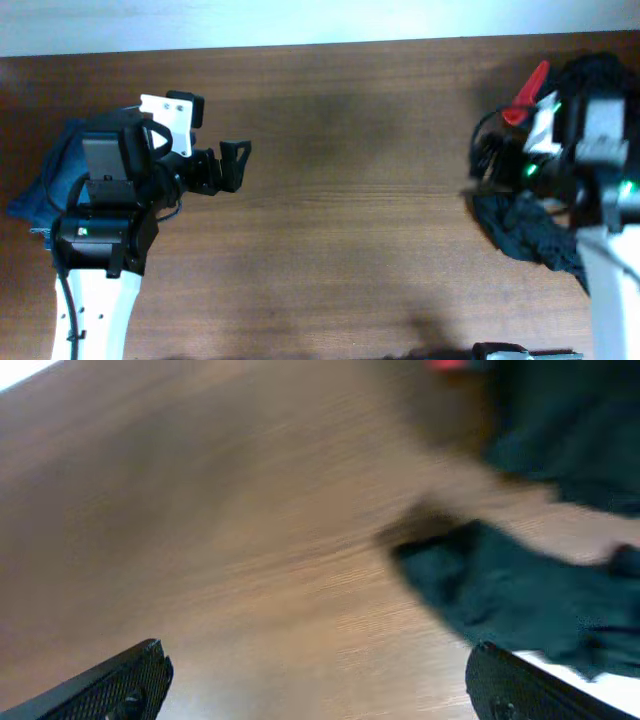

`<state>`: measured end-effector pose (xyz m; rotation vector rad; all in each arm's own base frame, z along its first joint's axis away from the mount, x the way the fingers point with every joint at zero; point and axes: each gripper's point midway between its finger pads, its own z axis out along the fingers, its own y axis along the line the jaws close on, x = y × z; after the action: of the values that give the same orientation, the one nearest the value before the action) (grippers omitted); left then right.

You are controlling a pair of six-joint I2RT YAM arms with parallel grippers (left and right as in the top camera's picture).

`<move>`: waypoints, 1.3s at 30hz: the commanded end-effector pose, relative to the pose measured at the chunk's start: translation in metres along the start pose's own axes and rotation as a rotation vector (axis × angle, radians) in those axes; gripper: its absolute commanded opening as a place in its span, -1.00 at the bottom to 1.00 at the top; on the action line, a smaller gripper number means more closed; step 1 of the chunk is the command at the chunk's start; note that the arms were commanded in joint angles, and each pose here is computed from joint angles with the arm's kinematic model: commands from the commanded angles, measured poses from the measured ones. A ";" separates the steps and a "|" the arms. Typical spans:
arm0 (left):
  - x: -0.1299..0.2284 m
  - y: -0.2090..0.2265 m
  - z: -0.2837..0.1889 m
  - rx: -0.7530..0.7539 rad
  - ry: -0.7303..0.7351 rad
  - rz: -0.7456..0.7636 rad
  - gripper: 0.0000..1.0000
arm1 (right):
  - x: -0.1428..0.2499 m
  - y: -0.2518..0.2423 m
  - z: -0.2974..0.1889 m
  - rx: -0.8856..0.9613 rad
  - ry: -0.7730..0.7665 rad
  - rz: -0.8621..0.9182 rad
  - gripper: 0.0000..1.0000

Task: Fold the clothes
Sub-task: 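Reach the right gripper to the black T-shirt and grasp it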

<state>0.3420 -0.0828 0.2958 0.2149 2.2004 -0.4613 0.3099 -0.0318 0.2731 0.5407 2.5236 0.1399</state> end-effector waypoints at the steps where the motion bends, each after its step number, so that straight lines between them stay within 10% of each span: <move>1: -0.002 0.004 -0.004 -0.029 0.000 0.008 0.98 | -0.025 -0.054 0.010 0.165 -0.019 0.171 0.98; 11: 0.000 0.004 -0.004 -0.029 0.011 0.018 0.98 | -0.019 -0.183 0.076 0.348 0.152 0.518 0.98; 27: -0.005 0.004 -0.004 -0.028 -0.010 0.025 0.98 | -0.046 -0.216 0.194 0.103 0.143 0.626 0.99; 31: -0.005 0.004 -0.004 -0.028 -0.009 0.025 0.98 | -0.049 -0.219 0.188 0.117 0.123 0.622 -0.17; 39: -0.005 0.004 -0.004 -0.028 -0.009 0.025 0.98 | -0.093 -0.184 0.091 0.048 -0.103 0.555 -0.92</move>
<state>0.3413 -0.0796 0.2928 0.2072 2.2147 -0.4394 0.3653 -0.2483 0.1146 1.3698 2.3851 0.2462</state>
